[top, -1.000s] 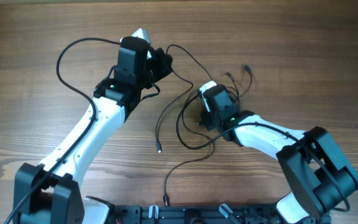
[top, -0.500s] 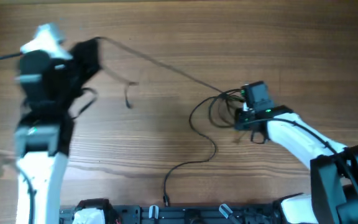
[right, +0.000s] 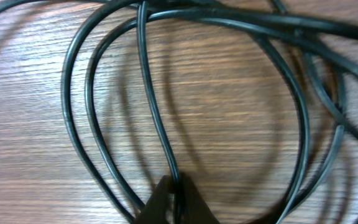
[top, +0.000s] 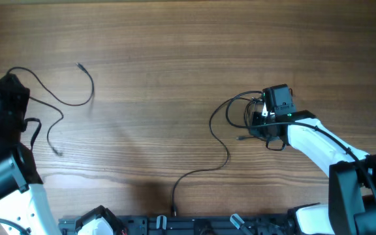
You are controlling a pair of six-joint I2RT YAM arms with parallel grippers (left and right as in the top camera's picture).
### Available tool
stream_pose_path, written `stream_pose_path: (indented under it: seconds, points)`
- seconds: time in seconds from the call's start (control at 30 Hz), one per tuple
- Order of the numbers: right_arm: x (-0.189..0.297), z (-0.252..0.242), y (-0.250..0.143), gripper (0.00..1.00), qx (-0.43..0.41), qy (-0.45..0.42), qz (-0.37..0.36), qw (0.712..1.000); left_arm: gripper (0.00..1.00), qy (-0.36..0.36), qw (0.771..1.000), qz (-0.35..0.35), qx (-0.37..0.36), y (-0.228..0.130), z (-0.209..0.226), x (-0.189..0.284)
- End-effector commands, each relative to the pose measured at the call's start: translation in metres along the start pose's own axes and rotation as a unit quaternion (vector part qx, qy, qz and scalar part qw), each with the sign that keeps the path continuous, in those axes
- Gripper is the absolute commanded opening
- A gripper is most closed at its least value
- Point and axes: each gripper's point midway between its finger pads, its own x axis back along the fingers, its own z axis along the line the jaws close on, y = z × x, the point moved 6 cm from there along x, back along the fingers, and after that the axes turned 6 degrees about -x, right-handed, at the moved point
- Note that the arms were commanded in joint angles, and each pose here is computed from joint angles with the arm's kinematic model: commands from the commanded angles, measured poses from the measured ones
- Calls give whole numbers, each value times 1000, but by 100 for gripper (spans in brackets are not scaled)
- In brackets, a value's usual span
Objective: Untangle cables
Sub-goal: 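Pull the held cable far left with the left gripper and release it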
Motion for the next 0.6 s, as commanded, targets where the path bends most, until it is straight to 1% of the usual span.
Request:
stream_pose_path:
  seconds: [0.0, 0.03, 0.07, 0.1, 0.13, 0.17, 0.3, 0.33, 0.47, 0.5, 0.57]
  points:
    - [1, 7, -9, 39, -7, 43, 27, 999, 4, -7, 1000, 17, 14, -2, 0, -3]
    - [1, 9, -10, 45, -7, 50, 31, 998, 4, -11, 1000, 20, 14, -2, -1, -3]
    - [1, 10, -11, 57, -7, 56, 34, 998, 4, -12, 1000, 19, 13, -2, -1, -3]
    - [1, 12, -12, 76, -7, 62, 37, 997, 4, -15, 1000, 15, 10, -1, -3, -3]
    - [1, 13, -12, 99, -7, 67, 39, 997, 4, -19, 1000, 8, 6, 2, -4, -3]
    - [2, 14, -12, 100, -7, 70, 39, 997, 4, -23, 1000, -2, 4, 5, -6, -3]
    - [1, 14, -11, 100, -7, 71, 37, 997, 4, -42, 994, -99, -17, 36, -19, 0]
    - [2, 14, -11, 100, -7, 71, 37, 997, 4, -47, 988, -143, -35, 50, -25, 2]
    - [2, 14, -11, 99, -6, 71, 37, 997, 4, -55, 968, -230, -88, 78, -35, -1]
    - [1, 14, -11, 100, -6, 71, 37, 997, 4, -53, 963, -245, -93, 83, -36, -2]
    - [1, 14, -11, 100, -6, 71, 37, 997, 4, -32, 946, -308, -94, 101, -34, -5]
